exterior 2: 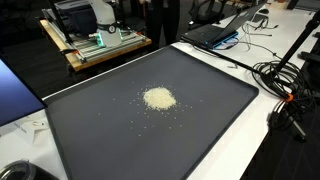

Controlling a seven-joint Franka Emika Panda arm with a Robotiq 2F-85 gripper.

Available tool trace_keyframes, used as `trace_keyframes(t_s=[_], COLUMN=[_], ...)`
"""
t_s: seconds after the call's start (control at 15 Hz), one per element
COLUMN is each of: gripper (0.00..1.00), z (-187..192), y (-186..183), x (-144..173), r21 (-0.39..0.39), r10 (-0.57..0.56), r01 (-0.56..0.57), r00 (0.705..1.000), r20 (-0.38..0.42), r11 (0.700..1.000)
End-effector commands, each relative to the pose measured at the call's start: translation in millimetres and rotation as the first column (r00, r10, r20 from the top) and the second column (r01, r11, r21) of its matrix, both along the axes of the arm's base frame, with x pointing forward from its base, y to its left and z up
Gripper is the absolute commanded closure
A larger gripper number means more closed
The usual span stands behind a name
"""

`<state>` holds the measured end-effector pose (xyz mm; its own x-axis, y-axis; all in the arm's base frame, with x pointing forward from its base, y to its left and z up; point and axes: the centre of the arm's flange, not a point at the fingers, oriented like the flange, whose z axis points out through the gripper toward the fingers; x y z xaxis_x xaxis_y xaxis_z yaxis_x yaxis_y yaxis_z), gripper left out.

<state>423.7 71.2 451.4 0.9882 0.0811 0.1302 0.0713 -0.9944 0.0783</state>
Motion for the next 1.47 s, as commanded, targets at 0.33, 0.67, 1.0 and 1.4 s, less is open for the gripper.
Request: trace_keyframes(t_s=[0.33, 0.67, 1.0, 1.4], gripper=[0.00, 0.00, 0.00, 0.00], z=[-42, -73, -106, -143], y=[51, 75, 94, 85], x=[88, 138, 179, 211], r21=[-0.172, -0.289, -0.353, -0.358], r10=[-0.110, -0.157, -0.181, -0.183], r01=[0.112, 0.170, 0.190, 0.195], r00=[0.994, 0.985, 0.982, 0.981], r20=[0.022, 0.067, 0.060, 0.066], r11=[0.979, 0.942, 0.916, 0.913])
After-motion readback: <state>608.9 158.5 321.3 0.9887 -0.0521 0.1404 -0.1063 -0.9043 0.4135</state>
